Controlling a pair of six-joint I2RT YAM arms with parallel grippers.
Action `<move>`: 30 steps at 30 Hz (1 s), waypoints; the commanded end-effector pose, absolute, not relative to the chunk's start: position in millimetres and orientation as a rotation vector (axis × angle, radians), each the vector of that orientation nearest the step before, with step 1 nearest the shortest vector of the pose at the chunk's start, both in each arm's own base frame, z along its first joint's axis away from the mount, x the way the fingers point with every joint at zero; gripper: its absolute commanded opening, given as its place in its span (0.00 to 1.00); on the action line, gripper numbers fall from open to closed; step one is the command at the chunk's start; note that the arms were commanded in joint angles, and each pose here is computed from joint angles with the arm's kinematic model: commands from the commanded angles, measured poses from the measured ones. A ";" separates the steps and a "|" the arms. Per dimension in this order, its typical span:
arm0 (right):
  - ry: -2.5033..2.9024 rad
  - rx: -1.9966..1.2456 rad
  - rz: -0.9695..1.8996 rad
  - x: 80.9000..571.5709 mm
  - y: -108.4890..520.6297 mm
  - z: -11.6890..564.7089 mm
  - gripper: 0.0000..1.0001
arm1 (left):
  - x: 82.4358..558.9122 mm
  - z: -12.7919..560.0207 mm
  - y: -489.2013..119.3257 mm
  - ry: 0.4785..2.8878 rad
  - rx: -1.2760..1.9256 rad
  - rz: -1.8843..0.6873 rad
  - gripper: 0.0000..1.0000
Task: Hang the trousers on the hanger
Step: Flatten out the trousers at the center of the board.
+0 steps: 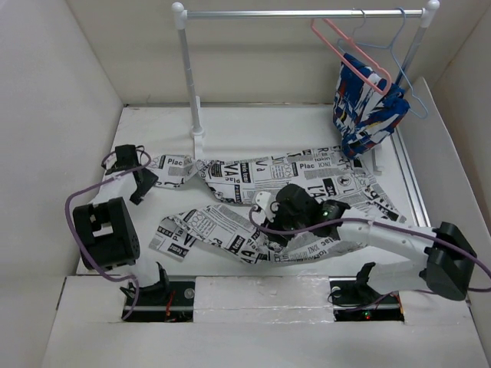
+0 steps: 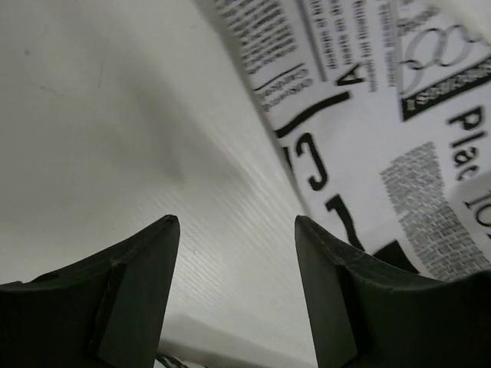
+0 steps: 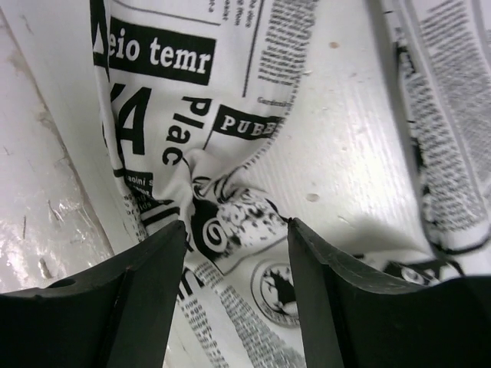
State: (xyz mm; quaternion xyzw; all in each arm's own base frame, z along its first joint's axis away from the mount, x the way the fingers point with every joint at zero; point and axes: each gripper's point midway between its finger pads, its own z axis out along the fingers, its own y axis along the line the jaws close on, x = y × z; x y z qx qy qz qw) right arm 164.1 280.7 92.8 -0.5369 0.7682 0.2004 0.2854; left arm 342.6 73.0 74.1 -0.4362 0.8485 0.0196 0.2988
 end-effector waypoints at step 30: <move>1.915 -1.158 0.558 208.6 225.0 197.8 0.61 | 299.4 226.4 46.5 1.966 -1.114 -0.275 0.00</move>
